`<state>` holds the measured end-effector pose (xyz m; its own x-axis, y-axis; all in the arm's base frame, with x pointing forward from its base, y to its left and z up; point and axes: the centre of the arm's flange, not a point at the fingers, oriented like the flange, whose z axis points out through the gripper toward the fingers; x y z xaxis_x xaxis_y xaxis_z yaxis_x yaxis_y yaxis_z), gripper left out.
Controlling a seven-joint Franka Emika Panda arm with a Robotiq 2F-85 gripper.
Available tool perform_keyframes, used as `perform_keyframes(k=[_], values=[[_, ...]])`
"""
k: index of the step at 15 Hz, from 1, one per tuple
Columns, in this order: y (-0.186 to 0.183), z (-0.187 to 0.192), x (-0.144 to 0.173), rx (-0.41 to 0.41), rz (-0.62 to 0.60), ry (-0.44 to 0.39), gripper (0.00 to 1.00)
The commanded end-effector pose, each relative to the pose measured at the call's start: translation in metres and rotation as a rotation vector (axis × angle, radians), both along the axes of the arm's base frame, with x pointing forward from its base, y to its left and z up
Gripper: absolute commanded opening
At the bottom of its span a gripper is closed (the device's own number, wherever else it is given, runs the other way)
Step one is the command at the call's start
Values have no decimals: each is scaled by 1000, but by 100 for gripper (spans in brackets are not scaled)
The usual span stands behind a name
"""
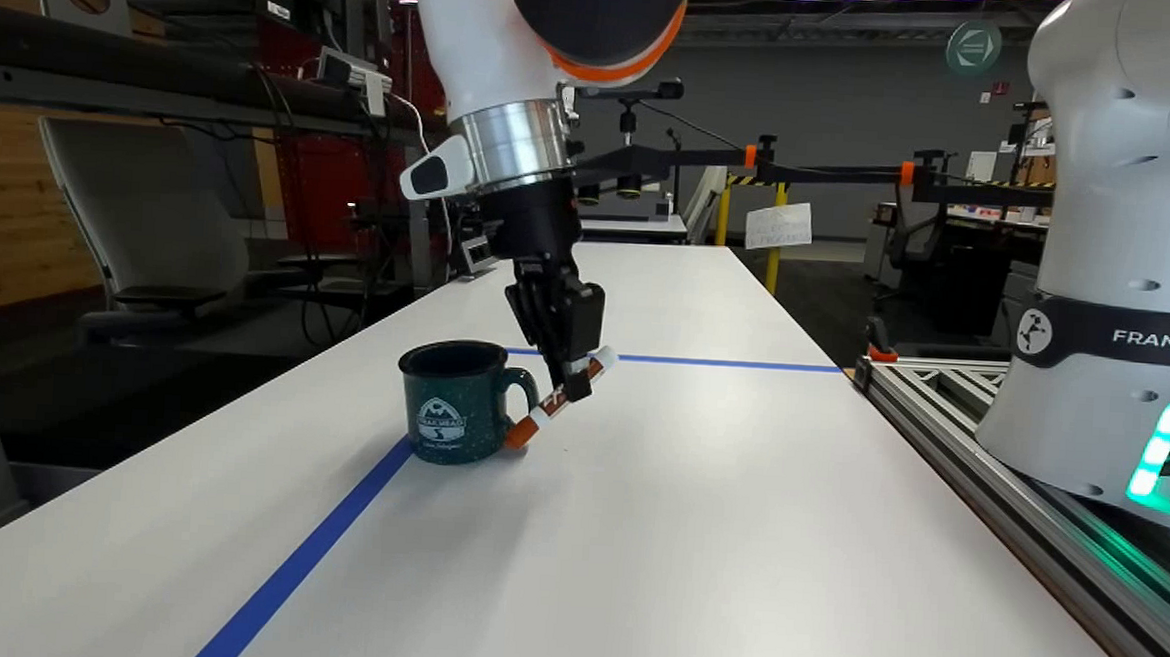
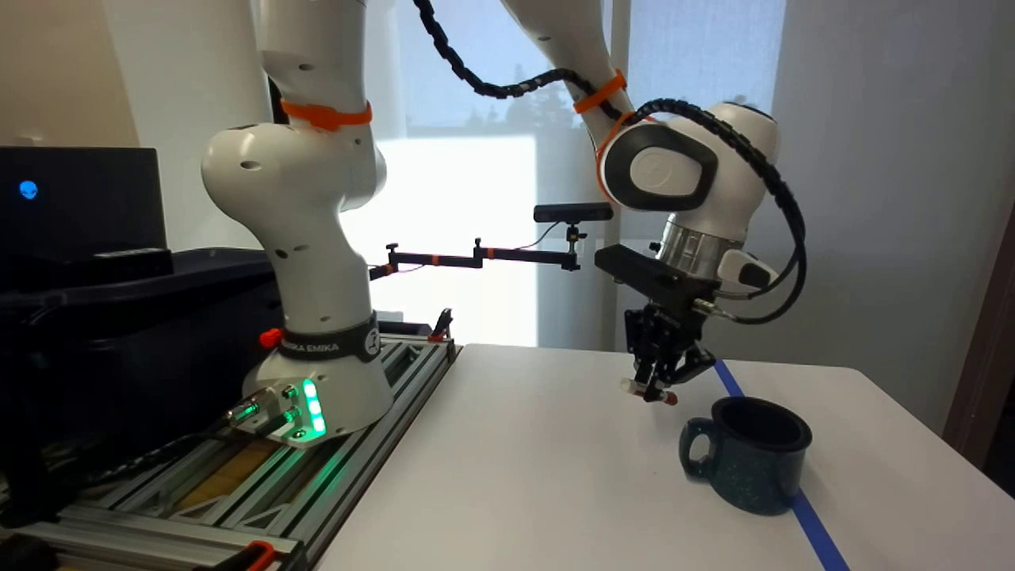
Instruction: Remove the marker from the mug cup
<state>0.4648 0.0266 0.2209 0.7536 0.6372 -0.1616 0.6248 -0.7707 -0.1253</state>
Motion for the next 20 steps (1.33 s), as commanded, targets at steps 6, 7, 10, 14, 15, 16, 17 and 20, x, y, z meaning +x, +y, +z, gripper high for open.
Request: perform_keyframes(k=[6,7,10,14,15,16,17,20], values=[[-20,-67,-20,63,44,-80,5],[-21,-73,-23,58,49,-86,5],[-23,-79,-30,38,67,-104,45],[-18,-67,-36,11,88,-127,66],[-17,-64,-37,1,88,-126,75],[-15,-59,-38,-10,83,-127,81],[-14,-55,-38,-23,73,-129,88],[-9,-31,-38,-90,2,-124,100]])
